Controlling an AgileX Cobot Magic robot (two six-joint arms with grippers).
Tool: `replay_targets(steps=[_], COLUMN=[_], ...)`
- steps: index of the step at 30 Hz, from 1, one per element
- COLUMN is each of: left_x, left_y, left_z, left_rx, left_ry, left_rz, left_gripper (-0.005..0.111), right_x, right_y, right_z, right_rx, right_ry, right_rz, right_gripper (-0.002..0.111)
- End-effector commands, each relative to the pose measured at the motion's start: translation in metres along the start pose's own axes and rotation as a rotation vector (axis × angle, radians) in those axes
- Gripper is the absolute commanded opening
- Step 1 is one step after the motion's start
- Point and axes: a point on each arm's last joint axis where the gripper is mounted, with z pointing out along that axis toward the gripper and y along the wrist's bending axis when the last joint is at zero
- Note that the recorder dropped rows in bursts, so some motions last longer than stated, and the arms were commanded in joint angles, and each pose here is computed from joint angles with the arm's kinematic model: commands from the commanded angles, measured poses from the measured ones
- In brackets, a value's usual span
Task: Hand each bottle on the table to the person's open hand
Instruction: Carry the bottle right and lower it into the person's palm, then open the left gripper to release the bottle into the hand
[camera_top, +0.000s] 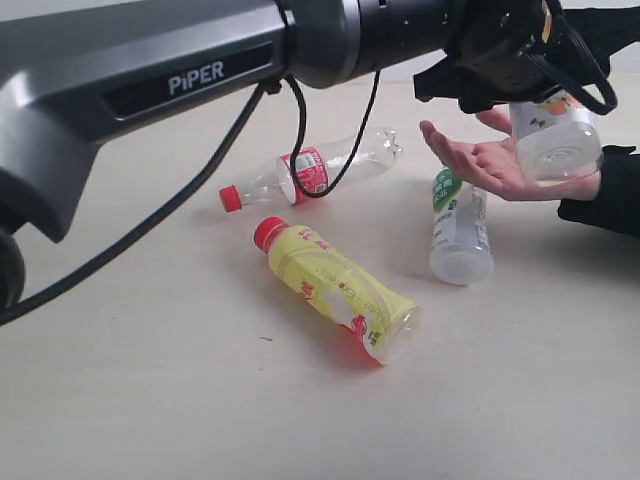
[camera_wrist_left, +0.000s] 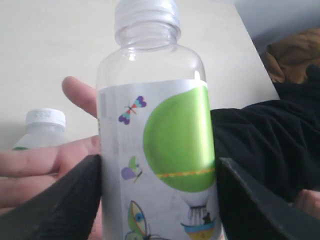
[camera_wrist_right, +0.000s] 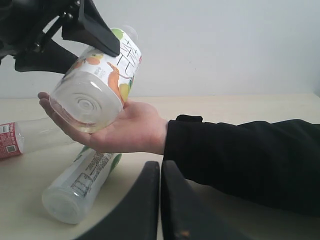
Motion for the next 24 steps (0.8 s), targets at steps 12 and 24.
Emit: replay_targets(steps=[12,24], left_x=[0.010,0.014], left_y=[0.019,0.032], left_z=[0.037,0.045], left_rx=[-0.008,-0.072], left_ry=[-0.030,0.001], left_rz=[-0.063,-0.086], left_gripper=[0.000,0.000], right_x=[0.001,0.001], right_y=[0.000,0.000], right_z=[0.000,0.000], right_rx=[0.005,0.005], right_ry=[-0.006,-0.006], right_rz=[-0.002,-0.002], right_gripper=[0.002,0.002])
